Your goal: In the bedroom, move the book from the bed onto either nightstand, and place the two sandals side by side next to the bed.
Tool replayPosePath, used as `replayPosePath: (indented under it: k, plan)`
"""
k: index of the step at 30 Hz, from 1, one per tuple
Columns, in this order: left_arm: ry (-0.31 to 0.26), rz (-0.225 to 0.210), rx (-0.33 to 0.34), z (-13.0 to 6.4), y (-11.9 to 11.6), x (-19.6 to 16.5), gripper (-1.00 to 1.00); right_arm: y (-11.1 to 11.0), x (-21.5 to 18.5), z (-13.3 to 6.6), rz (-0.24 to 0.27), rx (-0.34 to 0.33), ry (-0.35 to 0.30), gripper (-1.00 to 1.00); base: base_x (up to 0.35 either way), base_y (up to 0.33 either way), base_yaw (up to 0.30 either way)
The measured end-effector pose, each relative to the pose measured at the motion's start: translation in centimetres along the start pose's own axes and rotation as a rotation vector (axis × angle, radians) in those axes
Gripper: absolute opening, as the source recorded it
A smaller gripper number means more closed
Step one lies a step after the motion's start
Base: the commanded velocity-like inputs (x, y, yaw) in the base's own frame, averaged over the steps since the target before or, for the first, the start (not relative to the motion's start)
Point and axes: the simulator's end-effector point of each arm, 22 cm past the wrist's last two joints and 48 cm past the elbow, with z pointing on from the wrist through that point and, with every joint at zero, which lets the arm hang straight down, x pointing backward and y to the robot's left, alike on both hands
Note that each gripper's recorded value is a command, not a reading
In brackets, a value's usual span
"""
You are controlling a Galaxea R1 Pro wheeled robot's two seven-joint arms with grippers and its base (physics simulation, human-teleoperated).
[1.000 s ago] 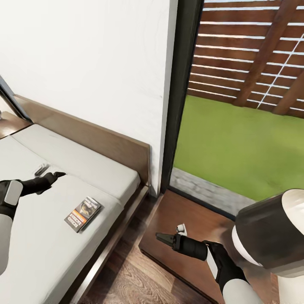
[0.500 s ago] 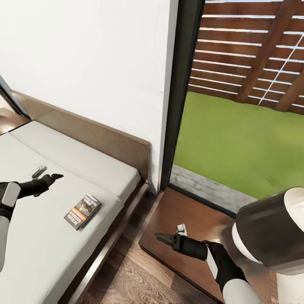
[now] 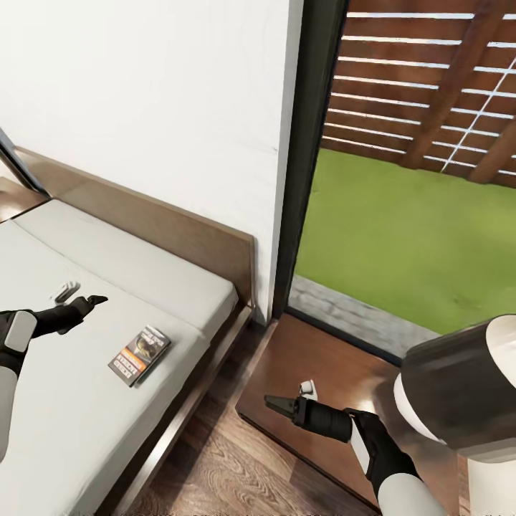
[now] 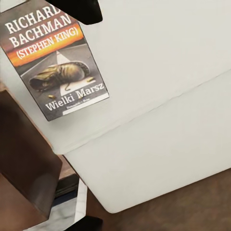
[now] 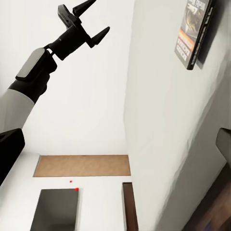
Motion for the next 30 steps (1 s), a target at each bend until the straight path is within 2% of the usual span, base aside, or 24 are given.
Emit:
replayPosePath:
  k: [17,30]
  plan:
    - [0.030,-0.003,-0.007,1.5,0.3,1.7,1.00,-1.1,0.4,-0.1,0.025,0.007,0.001,1.00,0.000,0.000,0.000]
    - [0.039,-0.005,0.000,2.2,0.0,2.5,1.00,-1.5,0.4,0.0,0.024,0.008,0.002,1.00,0.000,0.000,0.000]
